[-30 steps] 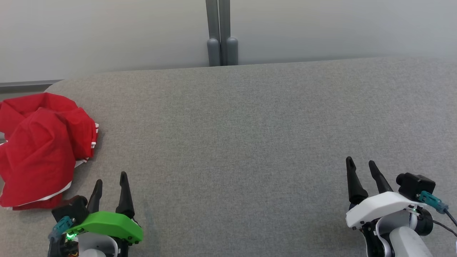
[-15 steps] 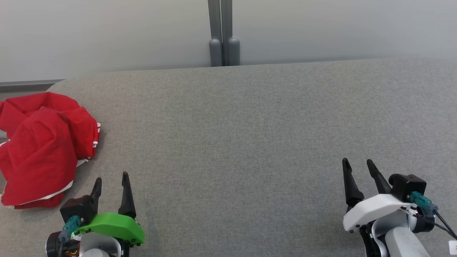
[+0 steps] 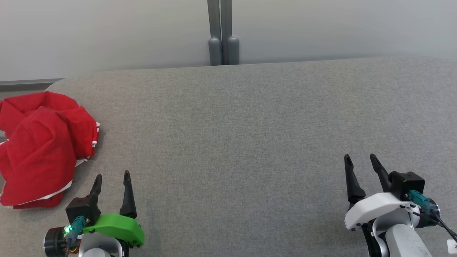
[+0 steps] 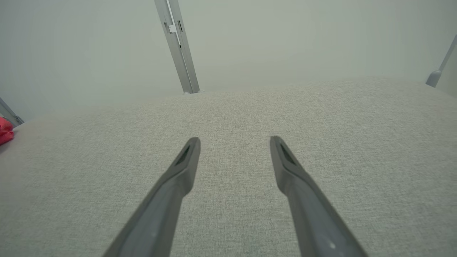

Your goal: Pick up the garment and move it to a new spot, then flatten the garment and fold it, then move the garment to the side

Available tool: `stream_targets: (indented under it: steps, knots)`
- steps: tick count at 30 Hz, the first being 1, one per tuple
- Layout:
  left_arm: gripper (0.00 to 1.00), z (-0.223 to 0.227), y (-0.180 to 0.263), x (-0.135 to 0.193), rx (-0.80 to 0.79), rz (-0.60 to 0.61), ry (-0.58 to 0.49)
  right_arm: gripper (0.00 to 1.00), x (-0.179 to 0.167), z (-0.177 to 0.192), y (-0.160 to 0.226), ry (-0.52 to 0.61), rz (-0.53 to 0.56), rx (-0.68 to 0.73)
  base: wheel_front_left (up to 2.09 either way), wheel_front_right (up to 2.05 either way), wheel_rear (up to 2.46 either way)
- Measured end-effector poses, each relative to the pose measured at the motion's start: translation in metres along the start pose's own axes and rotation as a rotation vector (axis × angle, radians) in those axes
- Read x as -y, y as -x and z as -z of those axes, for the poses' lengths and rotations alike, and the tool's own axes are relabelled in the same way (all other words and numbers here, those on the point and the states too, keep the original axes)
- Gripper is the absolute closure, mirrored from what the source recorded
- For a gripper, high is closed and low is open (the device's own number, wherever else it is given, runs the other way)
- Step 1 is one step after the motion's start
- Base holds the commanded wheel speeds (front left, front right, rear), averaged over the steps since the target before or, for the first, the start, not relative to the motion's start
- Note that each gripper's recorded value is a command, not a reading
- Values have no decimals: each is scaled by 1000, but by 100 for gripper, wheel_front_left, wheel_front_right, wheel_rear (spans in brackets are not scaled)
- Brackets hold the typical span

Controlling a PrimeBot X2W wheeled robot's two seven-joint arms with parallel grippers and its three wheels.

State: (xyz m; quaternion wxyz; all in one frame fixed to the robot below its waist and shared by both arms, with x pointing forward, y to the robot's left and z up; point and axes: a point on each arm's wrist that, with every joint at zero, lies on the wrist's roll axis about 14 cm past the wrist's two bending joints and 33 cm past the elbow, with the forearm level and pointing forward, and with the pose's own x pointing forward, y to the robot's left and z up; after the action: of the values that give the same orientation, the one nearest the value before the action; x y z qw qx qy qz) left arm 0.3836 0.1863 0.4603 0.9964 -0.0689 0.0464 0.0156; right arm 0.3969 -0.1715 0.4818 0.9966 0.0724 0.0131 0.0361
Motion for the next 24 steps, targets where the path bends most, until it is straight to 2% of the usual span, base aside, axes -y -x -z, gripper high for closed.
stream_targets:
  steps: [14, 20, 24]
  knots:
    - [0, 3, 0, -2, 4, 2, -95, 0, -10, 0, -5, 88, -42, 9, 0, 0, 0]
    - [0, -1, 4, -17, 15, -45, -126, 0, -46, 6, -16, 129, -156, 2, 0, 0, 0]
    - [0, 0, 17, -42, 10, -122, -119, 0, -80, 13, -24, 124, -254, -11, 0, 0, 0]
